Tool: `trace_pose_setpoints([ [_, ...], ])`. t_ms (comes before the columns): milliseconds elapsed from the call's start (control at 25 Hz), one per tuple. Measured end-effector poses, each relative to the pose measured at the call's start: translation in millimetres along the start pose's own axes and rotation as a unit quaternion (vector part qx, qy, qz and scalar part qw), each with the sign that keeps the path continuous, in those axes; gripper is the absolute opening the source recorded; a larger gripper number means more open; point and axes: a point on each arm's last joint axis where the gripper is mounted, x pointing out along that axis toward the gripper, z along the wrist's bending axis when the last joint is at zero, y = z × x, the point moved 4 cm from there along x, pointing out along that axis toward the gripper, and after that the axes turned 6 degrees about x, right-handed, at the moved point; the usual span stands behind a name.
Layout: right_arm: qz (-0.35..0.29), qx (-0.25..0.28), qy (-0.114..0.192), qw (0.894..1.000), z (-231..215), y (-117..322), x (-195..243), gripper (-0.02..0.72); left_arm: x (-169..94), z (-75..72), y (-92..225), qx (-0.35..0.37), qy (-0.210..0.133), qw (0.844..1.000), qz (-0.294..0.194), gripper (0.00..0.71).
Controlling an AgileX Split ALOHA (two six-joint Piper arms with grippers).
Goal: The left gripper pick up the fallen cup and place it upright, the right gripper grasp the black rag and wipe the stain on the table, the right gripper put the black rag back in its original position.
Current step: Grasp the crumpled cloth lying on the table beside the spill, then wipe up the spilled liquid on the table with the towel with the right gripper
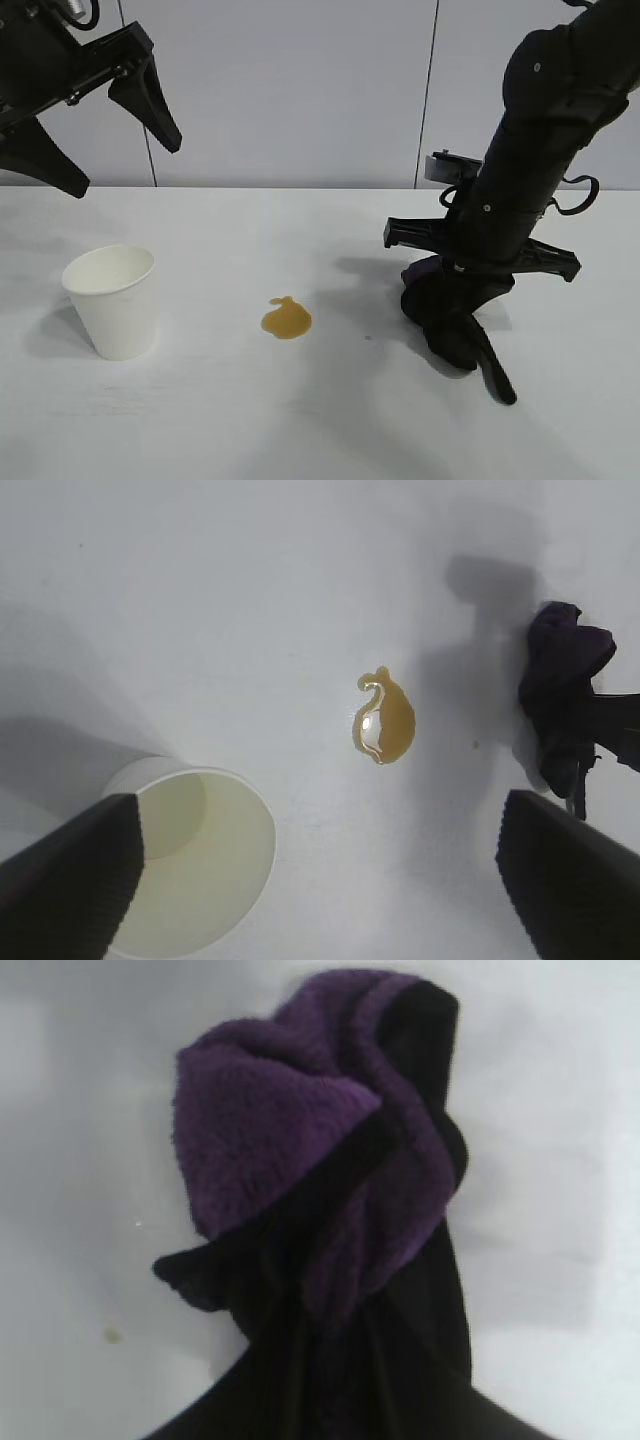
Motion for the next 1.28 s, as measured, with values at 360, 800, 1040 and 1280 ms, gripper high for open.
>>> trace_pose_setpoints([
  [360,-0.038,-0.097,-0.077,0.992,103,11,-34,0.064,0,-0.3,1,0.0,0.001,1.0,0.005,0.693],
  [800,0.002,-0.151,-0.063,0.987,127,27,32,0.064,0,-0.9,3,0.0,0.003,1.0,0.013,0.693],
  [1040,-0.007,-0.144,-0.058,0.988,133,15,51,0.064,0,-0.9,3,0.0,0.003,1.0,0.013,0.693],
  [1280,-0.048,-0.096,-0.033,0.994,116,-14,55,0.064,0,-0.9,3,0.0,0.003,1.0,0.013,0.693],
])
